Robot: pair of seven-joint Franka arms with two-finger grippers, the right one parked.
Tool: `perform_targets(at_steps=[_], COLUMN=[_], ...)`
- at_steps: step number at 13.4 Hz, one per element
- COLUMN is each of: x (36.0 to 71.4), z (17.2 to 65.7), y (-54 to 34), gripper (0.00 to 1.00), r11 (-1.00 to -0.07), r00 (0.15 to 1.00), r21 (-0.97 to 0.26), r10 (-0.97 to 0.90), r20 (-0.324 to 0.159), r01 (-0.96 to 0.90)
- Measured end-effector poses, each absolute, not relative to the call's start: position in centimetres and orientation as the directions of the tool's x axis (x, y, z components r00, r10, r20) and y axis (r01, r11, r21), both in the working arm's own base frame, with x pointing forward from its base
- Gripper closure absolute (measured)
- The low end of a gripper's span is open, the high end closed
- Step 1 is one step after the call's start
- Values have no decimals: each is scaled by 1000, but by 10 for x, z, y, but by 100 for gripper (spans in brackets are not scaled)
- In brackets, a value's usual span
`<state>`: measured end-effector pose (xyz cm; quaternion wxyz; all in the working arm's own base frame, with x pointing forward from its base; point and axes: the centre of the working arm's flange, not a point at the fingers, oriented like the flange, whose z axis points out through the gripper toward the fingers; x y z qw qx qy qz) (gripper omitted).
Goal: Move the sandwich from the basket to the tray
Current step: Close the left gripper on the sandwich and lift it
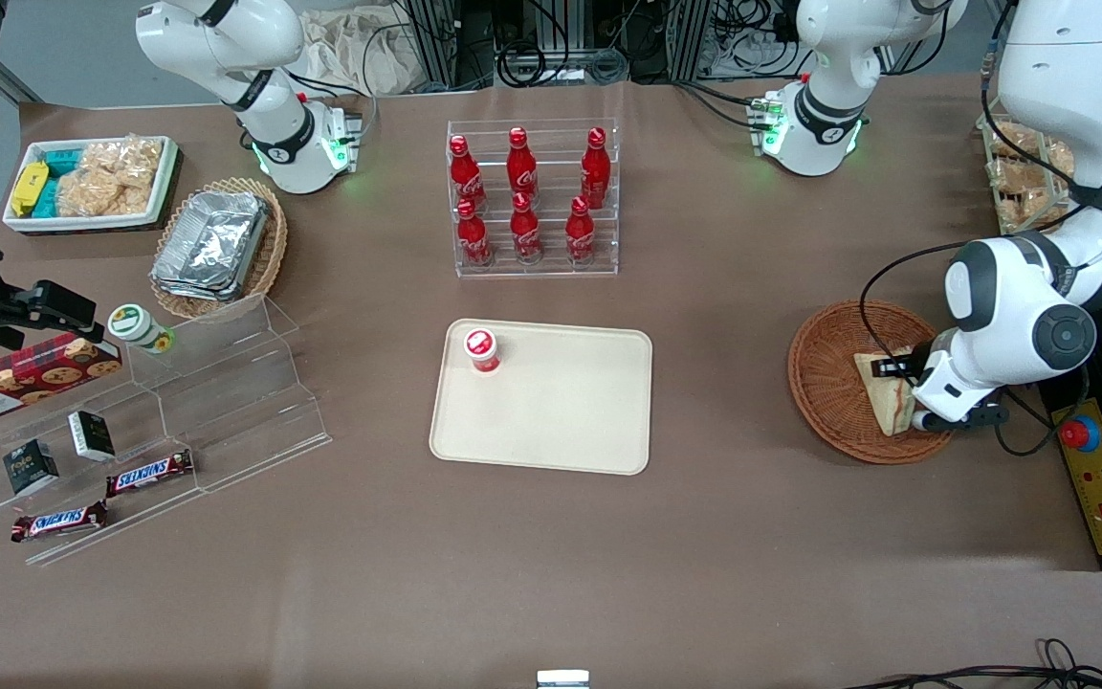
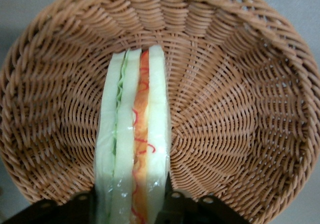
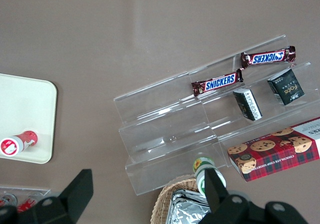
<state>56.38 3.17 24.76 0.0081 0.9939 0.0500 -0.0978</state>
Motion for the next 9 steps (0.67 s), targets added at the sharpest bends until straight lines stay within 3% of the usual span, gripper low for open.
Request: perform_targets(at_steps=[2, 3, 9], x=[570, 575, 591], z=[258, 268, 384], y=[32, 33, -11], gripper=[70, 72, 71], r11=[-995, -995, -973], r00=[974, 973, 949], r21=[6, 5, -43], r10=[98, 98, 230], r20=[-202, -209, -213], r01=[101, 101, 226])
